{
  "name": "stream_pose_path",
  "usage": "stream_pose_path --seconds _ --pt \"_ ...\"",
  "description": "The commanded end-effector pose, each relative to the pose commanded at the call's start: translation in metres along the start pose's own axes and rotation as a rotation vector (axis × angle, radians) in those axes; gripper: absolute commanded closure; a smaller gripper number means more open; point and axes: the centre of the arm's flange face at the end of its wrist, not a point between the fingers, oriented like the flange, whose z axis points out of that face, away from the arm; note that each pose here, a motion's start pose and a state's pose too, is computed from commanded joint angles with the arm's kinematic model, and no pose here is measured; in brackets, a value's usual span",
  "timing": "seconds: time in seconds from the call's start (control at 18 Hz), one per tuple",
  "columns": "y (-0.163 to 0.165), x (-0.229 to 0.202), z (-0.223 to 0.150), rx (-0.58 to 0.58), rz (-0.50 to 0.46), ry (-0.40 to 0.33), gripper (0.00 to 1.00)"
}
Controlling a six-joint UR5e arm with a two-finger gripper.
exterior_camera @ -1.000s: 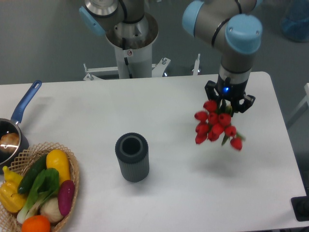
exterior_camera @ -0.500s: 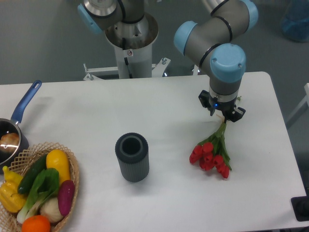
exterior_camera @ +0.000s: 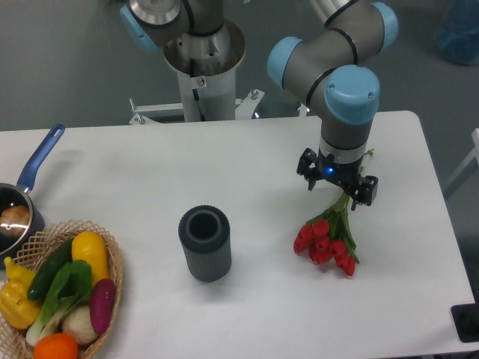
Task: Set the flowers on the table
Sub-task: 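Raise the open gripper away from the tulips lying on the table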
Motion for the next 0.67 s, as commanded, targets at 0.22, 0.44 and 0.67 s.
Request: stream_pose_path --seconds 0.22,0.44,0.67 --pt "0.0014 -0.0029 -0.0041 0.014 0.022 -0.005 0.00" --pt "0.0010 -0.0037 -0.0045 0.034 0.038 -0.003 0.00" --pt "0.0018 -0.0042 -0.0045 0.033 0.036 -0.003 0.00"
